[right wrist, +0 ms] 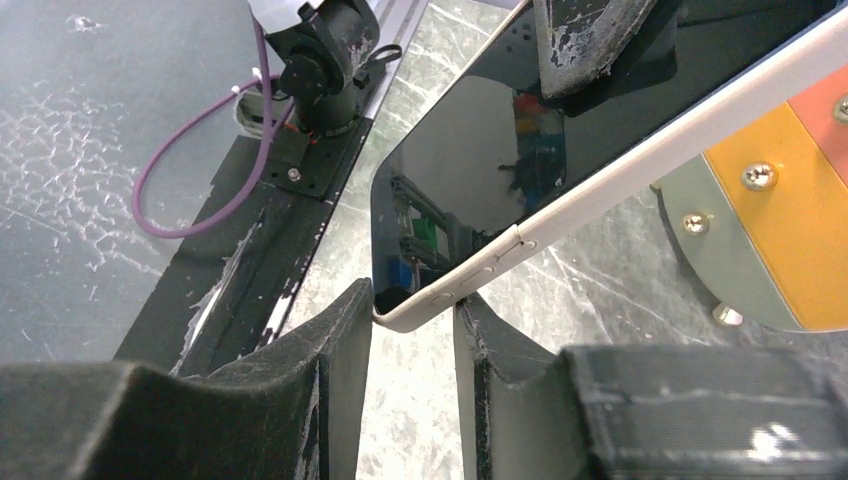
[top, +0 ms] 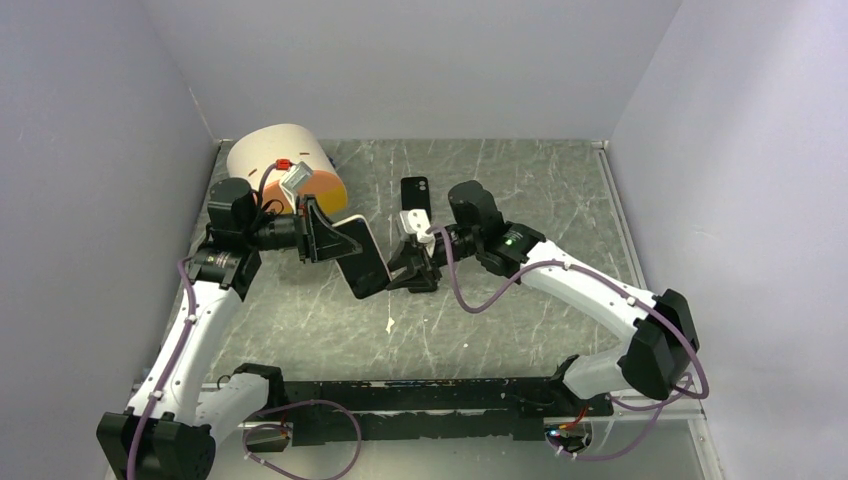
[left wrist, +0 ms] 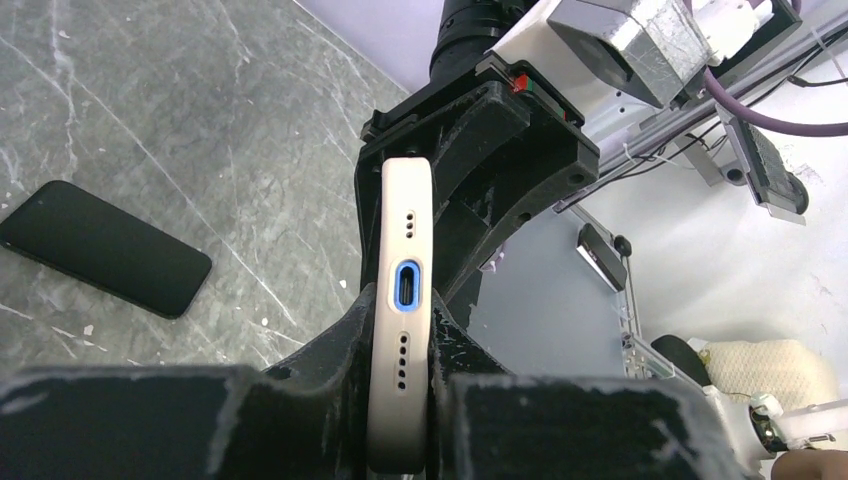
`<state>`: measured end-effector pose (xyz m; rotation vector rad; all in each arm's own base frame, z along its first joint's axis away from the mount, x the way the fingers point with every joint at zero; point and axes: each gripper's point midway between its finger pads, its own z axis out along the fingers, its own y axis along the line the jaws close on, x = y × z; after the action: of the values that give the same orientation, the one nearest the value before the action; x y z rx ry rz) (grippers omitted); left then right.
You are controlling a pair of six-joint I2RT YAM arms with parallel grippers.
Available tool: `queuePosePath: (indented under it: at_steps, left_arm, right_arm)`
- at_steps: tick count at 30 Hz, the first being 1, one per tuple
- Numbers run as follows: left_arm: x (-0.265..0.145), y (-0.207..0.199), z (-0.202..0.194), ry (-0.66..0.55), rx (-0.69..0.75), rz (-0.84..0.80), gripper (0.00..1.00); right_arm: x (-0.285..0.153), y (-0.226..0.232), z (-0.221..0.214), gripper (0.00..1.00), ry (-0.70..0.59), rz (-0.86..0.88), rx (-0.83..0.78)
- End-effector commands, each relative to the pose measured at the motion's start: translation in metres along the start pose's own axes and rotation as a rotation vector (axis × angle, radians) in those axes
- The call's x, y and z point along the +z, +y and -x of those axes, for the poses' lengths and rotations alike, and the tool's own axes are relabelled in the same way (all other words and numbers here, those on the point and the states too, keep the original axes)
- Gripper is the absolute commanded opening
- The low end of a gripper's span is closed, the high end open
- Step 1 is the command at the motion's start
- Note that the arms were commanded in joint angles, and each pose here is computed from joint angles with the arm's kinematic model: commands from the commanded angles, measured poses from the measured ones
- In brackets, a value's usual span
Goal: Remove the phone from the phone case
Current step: Remove the phone case from the phone.
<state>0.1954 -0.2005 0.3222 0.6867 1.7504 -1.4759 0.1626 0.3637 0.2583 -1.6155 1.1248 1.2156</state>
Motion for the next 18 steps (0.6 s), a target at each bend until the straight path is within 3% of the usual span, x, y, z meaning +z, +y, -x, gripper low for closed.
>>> queuePosePath:
  at_steps: [1, 3, 5, 18]
  left_arm:
    - [-0.004, -0.025, 0.009, 0.006, 0.045, -0.07, 0.02]
    - [-0.003, -0.023, 0.01, 0.013, 0.033, -0.066, 0.02]
    - [-0.002, -0.021, 0.011, 0.016, 0.022, -0.061, 0.03]
    - [0.0, -0.026, 0.018, 0.026, -0.012, -0.112, 0.03]
  right_arm:
    - [0.001, -0.005, 0.003, 0.15, 0.038, 0.017, -0.13]
    - [-0.001, -0.002, -0.002, 0.04, 0.067, 0.039, -0.163]
    - [-0.003, 0.0, -0.005, 0.0, 0.084, 0.06, -0.202]
    - [0.0, -0.016, -0.026, 0.0, 0.31, 0.107, -0.389]
